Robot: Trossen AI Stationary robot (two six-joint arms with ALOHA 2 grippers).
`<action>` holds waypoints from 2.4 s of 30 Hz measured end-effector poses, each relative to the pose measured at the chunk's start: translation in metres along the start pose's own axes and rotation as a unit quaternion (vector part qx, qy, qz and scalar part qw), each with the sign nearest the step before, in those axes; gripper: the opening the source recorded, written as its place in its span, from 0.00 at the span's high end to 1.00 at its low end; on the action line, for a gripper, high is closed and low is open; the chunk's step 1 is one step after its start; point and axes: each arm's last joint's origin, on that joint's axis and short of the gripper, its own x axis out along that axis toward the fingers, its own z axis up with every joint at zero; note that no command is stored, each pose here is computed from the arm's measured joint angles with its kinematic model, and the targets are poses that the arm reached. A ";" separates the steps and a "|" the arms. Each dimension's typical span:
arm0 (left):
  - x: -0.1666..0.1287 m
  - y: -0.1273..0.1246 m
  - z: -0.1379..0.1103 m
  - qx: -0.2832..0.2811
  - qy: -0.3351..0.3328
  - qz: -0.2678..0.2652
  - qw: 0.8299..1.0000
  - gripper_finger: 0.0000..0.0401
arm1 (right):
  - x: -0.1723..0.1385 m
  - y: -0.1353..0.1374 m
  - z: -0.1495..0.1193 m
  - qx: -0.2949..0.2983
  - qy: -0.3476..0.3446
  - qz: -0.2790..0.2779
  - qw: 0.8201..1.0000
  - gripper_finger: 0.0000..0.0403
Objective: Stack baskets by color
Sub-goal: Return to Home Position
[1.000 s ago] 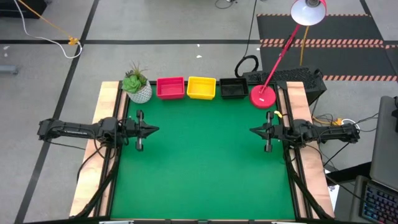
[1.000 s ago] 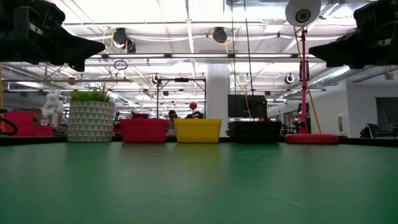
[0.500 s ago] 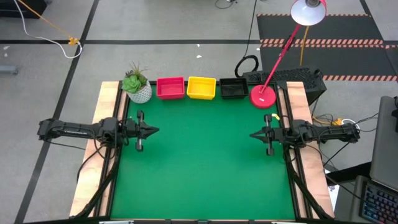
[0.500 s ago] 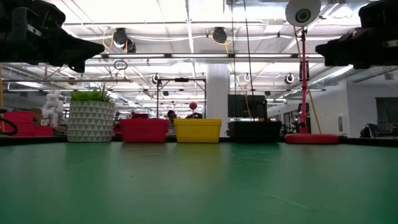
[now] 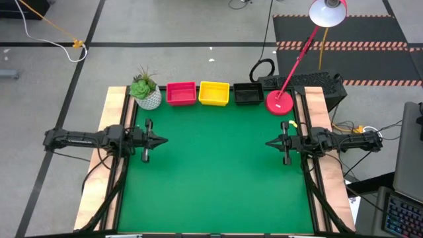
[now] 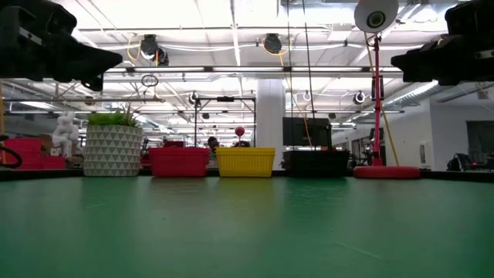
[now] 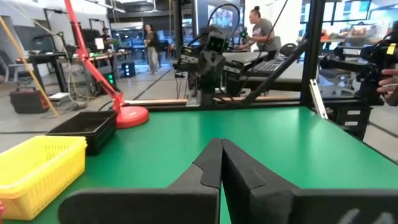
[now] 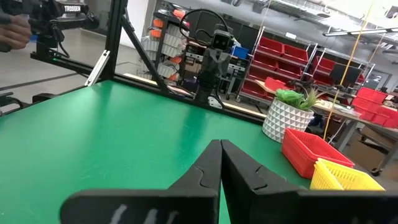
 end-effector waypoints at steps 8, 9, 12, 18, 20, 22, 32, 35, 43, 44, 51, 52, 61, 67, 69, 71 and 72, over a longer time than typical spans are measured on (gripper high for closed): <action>-0.010 0.000 0.000 0.015 -0.007 0.001 1.000 0.99 | 0.000 0.000 0.000 0.000 0.000 0.000 1.000 1.00; -0.011 0.000 0.000 0.012 -0.008 0.000 1.000 0.99 | 0.000 0.000 0.000 0.000 0.000 0.000 1.000 1.00; -0.012 0.000 -0.001 0.011 -0.003 -0.010 1.000 0.98 | 0.000 0.000 0.000 0.000 -0.001 0.000 1.000 1.00; -0.011 -0.002 -0.004 -0.011 0.008 -0.041 0.999 0.99 | 0.000 0.000 0.000 0.000 -0.001 0.000 1.000 1.00; -0.010 -0.003 -0.005 -0.017 0.017 -0.046 0.999 0.99 | 0.000 0.000 0.000 0.000 -0.001 0.000 1.000 1.00; -0.010 -0.004 -0.006 -0.021 0.024 -0.052 0.998 0.98 | 0.000 0.000 0.000 0.000 -0.001 0.000 1.000 1.00; -0.009 -0.004 -0.005 -0.007 0.017 -0.032 0.999 0.96 | 0.000 0.000 0.000 0.000 -0.001 0.000 1.000 1.00; -0.011 -0.003 -0.005 -0.012 0.017 -0.021 1.000 0.99 | 0.000 0.000 0.000 0.000 -0.001 0.000 1.000 1.00; -0.012 0.000 -0.003 -0.020 0.010 0.013 1.000 0.99 | 0.000 0.000 0.000 0.000 -0.001 0.001 1.000 1.00; -0.012 0.000 -0.003 -0.018 0.011 0.014 1.000 0.99 | 0.000 0.000 0.000 0.000 -0.001 0.001 1.000 1.00; -0.012 -0.001 -0.003 0.008 0.010 0.000 1.000 0.99 | 0.000 0.000 0.000 0.000 -0.001 0.001 1.000 1.00; -0.012 -0.002 -0.003 0.011 0.011 -0.010 1.000 0.99 | 0.000 0.000 0.000 0.000 -0.001 0.000 1.000 1.00; -0.011 -0.002 -0.004 0.026 0.016 -0.021 0.999 0.95 | 0.000 0.000 0.000 0.000 -0.001 0.001 1.000 1.00; -0.011 -0.002 -0.004 0.027 0.016 -0.019 0.999 0.94 | 0.000 0.000 0.000 0.000 -0.001 0.001 1.000 1.00; -0.011 -0.002 -0.004 0.027 0.016 -0.019 0.999 0.94 | 0.000 0.000 0.000 0.000 -0.001 0.000 1.000 1.00; -0.011 -0.002 -0.004 0.027 0.016 -0.019 0.999 0.94 | 0.000 0.000 0.000 0.000 -0.001 0.001 1.000 1.00; -0.011 -0.002 -0.004 0.027 0.016 -0.019 0.999 0.94 | 0.000 0.000 0.000 0.000 -0.001 0.001 1.000 1.00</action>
